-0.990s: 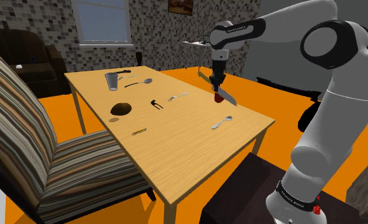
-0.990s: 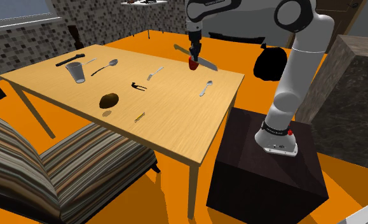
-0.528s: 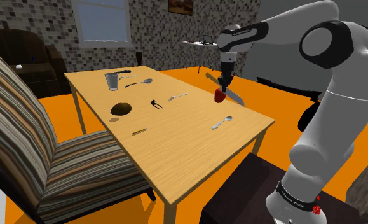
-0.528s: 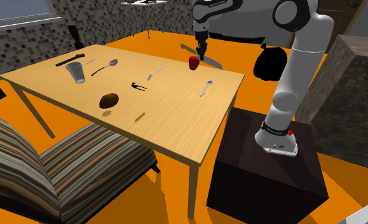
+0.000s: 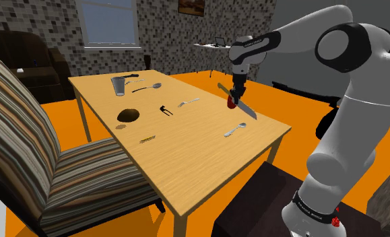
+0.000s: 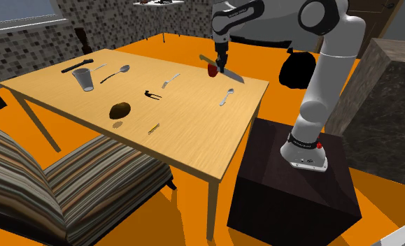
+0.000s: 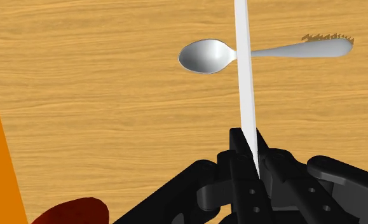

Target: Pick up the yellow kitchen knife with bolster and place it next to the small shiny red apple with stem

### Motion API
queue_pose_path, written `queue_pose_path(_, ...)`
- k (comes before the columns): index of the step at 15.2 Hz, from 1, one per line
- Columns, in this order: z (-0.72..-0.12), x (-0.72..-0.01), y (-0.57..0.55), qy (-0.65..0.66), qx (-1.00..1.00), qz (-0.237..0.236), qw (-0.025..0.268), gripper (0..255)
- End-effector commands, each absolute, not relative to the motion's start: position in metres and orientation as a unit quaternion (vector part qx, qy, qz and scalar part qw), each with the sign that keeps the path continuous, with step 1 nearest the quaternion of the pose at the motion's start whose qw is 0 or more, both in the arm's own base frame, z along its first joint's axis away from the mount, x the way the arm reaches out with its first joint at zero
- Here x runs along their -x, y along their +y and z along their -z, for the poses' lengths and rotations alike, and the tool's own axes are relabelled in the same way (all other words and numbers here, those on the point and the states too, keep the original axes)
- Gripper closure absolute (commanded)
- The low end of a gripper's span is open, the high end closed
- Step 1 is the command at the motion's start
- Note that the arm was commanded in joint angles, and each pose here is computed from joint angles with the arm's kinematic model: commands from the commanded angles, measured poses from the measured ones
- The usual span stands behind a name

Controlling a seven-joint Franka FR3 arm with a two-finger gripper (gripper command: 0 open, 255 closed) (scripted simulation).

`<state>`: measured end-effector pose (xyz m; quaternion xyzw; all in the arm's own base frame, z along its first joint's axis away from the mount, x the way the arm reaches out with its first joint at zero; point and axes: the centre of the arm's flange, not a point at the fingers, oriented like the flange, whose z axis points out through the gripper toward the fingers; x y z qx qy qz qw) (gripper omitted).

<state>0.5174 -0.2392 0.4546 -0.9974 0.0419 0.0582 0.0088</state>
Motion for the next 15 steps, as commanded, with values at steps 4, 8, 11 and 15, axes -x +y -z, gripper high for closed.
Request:
queue_pose_path(4, -0.427, -0.518, -0.238, 0.042, 0.997, -0.058, 0.009, 255)
queue_pose_path(8, -0.406, -0.518, -0.238, 0.042, 0.997, -0.058, 0.009, 255)
queue_pose_path(11, -0.390, -0.518, -0.238, 0.042, 0.997, -0.058, 0.009, 255)
queue_pose_path(15, -0.369, -0.518, -0.238, 0.042, 0.997, -0.058, 0.009, 255)
